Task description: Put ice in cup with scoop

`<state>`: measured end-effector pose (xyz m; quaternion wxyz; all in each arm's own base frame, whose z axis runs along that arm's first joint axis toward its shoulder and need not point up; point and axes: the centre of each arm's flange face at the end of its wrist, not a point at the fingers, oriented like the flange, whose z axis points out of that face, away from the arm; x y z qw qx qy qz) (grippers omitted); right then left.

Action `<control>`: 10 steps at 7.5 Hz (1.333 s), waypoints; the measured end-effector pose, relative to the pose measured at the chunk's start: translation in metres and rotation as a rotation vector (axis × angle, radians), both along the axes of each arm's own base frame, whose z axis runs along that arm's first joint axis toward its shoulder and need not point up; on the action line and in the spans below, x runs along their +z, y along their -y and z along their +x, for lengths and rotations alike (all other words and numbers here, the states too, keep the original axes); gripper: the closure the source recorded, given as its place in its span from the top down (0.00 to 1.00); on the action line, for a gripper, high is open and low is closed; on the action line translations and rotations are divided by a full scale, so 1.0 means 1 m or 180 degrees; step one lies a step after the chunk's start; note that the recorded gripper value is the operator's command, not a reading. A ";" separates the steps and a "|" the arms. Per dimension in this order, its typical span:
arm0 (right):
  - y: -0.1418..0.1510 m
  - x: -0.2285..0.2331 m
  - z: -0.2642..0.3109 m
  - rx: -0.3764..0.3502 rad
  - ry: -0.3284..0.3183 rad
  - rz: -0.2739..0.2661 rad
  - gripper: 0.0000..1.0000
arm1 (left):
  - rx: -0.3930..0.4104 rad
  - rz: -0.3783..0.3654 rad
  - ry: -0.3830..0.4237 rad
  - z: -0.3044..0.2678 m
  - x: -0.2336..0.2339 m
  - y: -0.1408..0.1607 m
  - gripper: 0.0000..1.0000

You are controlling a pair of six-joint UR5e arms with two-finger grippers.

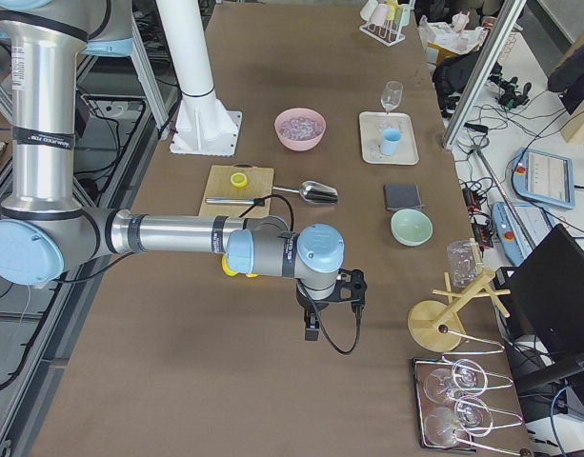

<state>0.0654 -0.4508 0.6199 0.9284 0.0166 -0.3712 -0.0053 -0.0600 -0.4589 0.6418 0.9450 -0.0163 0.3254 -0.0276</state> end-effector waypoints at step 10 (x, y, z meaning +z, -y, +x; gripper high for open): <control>-0.042 -0.208 -0.315 -0.0005 0.0226 -0.0919 0.99 | 0.0071 0.0099 -0.0004 0.010 -0.007 0.005 0.98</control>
